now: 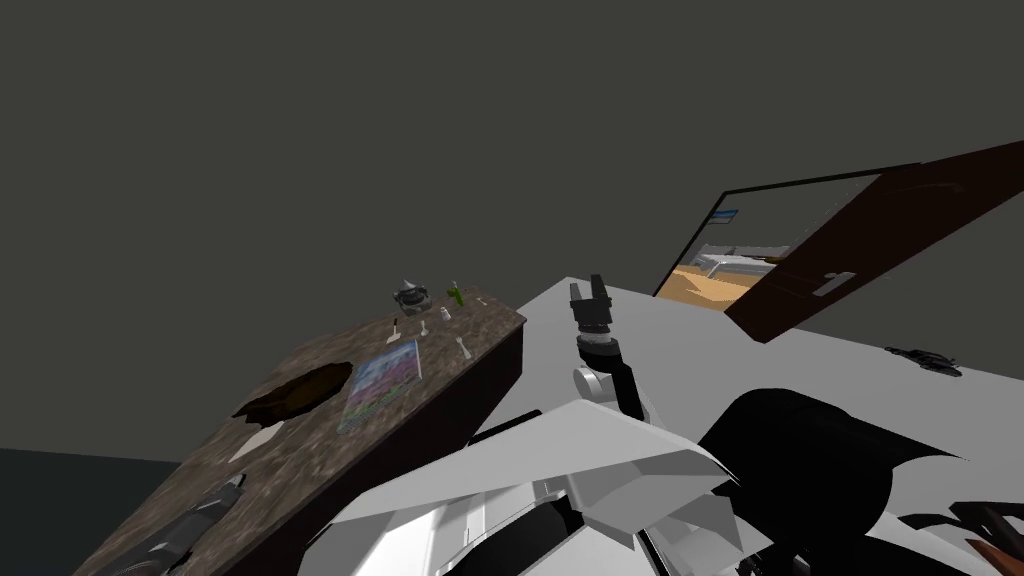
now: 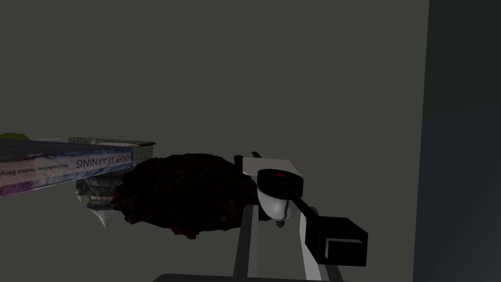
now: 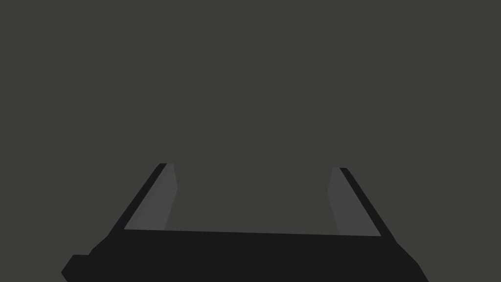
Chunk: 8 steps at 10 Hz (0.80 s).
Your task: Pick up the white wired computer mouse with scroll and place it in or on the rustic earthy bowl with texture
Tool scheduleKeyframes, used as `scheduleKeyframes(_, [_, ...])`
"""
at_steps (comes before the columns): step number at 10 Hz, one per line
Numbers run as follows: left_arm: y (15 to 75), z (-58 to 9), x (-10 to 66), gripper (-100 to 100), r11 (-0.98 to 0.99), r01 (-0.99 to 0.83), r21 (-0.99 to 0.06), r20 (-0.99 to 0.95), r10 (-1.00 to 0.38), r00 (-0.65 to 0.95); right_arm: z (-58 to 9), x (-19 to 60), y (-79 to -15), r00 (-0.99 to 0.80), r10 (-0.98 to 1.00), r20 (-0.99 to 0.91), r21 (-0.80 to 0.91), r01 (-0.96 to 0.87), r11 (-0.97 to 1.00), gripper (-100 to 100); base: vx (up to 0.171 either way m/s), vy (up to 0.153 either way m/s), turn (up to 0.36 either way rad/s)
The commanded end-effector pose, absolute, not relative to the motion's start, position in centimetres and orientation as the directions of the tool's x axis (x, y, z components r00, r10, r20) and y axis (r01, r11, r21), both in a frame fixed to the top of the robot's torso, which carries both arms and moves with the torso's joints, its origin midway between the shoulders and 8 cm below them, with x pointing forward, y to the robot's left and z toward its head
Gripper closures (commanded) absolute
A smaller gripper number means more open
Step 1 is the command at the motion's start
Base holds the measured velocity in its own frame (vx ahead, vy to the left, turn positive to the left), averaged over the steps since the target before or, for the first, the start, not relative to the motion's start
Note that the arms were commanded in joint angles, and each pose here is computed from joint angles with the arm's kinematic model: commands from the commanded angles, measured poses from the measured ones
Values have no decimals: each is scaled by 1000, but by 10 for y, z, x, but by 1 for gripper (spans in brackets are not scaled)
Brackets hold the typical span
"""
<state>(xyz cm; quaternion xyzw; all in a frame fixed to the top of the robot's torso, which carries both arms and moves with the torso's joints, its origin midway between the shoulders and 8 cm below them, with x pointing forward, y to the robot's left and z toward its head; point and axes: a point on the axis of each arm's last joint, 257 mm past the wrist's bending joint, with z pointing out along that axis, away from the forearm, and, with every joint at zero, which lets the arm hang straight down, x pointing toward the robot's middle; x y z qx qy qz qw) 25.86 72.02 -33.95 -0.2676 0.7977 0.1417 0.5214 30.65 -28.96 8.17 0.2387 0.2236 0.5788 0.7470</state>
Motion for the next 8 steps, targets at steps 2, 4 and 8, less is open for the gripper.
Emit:
scheduleKeyframes(2, [706,-343,267,100,824,-564,-52,-902,-281,-327,82,306,-290,230,971,-58,616,-758,216,0,-6,49,75])
scheduleKeyframes(4, [696,-344,274,100,831,-554,-51,-901,-278,-334,82,306,-290,230,972,-58,616,-758,216,0,-8,29,50])
scheduleKeyframes(8, [667,-345,290,100,847,-530,-48,-898,-269,-349,82,306,-290,230,972,-58,616,-758,216,0,-6,33,72])
